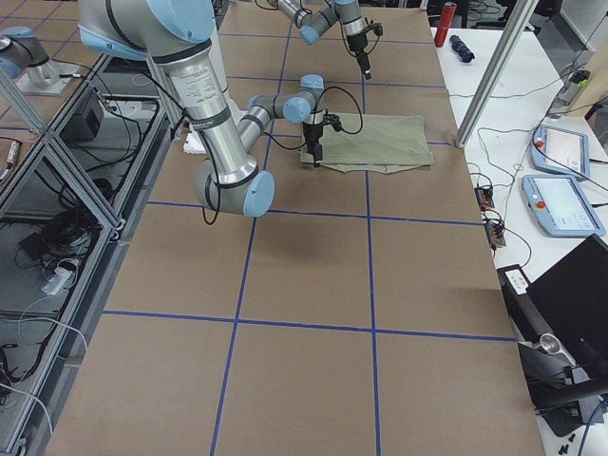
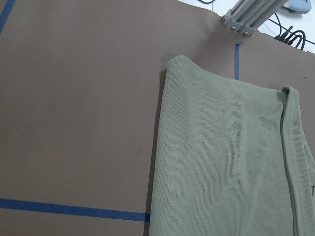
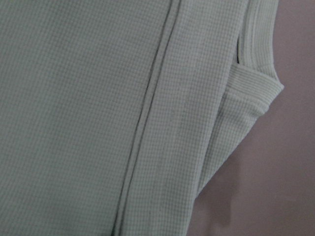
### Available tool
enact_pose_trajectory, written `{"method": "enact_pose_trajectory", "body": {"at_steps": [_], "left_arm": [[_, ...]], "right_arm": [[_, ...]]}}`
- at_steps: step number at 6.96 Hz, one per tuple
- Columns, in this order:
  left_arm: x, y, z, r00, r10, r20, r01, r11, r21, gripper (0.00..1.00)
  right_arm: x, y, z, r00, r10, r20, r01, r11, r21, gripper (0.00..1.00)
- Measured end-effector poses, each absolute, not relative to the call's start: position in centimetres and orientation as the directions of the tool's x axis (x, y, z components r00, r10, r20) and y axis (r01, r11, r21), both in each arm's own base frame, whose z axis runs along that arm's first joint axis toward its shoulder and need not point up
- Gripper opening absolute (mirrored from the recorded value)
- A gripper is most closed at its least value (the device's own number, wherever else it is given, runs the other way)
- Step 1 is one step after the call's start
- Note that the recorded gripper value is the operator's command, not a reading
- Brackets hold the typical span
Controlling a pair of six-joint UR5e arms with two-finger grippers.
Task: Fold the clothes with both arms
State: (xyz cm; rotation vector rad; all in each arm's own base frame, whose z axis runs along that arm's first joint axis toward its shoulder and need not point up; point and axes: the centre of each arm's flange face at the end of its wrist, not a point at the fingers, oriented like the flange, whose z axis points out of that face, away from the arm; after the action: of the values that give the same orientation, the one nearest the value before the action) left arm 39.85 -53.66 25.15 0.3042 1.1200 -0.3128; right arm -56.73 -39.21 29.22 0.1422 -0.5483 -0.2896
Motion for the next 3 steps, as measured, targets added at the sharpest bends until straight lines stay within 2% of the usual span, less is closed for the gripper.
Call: {"method": "enact_pose_trajectory", "body": {"at_steps": [3], "left_arm": [[40.02, -53.54, 25.13, 0.401, -0.091, -0.912, 0.388, 0.918, 0.079, 1.00]], "right_arm": [[-55.89, -40.14, 29.71, 0.817, -0.309, 0.487, 0.235, 0.949, 0.208, 1.00]]}}
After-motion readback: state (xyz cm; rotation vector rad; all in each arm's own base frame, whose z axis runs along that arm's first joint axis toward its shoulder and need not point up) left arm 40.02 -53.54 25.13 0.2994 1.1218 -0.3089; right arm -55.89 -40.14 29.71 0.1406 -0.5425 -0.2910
